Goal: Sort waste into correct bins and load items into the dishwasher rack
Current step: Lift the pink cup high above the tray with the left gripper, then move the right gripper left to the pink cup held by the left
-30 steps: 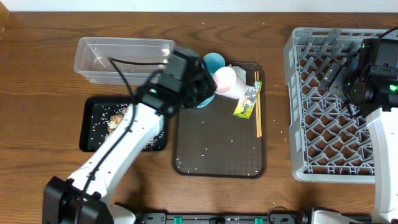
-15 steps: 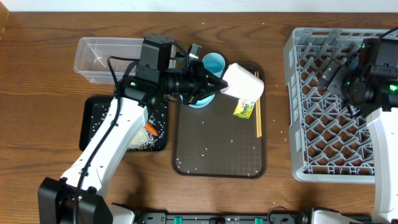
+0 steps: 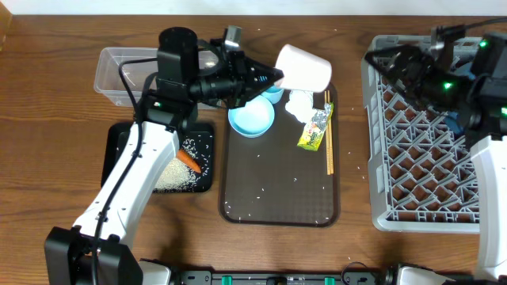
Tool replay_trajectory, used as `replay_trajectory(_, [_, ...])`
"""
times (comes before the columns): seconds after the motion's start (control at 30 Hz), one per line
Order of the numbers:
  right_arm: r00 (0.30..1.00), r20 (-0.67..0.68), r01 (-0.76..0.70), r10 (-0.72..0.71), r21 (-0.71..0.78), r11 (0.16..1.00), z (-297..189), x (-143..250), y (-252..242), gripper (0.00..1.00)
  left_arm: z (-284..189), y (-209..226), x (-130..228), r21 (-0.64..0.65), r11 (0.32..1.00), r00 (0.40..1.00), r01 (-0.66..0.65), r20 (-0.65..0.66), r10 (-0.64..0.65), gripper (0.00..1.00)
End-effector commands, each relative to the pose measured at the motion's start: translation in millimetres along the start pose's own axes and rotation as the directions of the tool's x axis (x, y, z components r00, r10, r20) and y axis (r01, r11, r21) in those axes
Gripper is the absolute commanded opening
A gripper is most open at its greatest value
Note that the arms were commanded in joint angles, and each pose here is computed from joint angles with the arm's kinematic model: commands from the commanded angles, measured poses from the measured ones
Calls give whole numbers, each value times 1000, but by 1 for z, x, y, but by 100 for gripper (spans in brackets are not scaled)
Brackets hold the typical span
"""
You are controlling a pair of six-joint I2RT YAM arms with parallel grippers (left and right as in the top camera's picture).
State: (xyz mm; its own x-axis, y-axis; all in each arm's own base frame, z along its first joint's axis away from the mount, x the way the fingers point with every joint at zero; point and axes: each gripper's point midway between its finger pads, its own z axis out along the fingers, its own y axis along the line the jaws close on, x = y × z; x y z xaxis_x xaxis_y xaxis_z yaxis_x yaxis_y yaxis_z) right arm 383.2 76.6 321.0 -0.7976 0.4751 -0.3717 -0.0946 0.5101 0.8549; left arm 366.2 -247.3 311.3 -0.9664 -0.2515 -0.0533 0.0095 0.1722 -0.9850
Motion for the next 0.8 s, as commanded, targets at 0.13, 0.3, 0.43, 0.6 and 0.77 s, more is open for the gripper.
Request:
replay_trajectory(0.13, [949,-248,-265,197,-280,923,-20,15,48,99,-7,-35,-9,103,995,1000,0,23,-3,6])
replay_trajectory(0.3, [922,-321,-320,215,-324,890,-24,15,61,99,-9,-56,-7,169,986,1000,5,11,-7,6])
replay_trajectory(0.43, [920,-325,-329,220,-333,883,-26,10,68,99,-7,-58,-4,173,984,999,34,-11,-32,6])
replay_trajectory(0.6, [899,-372,-363,232,-335,870,-24,15,79,99,2,-63,6,184,982,999,30,-28,-25,6])
replay_trajectory(0.77, [887,-394,-377,241,-318,870,-12,23,86,99,9,-73,13,210,978,999,19,-38,-11,6])
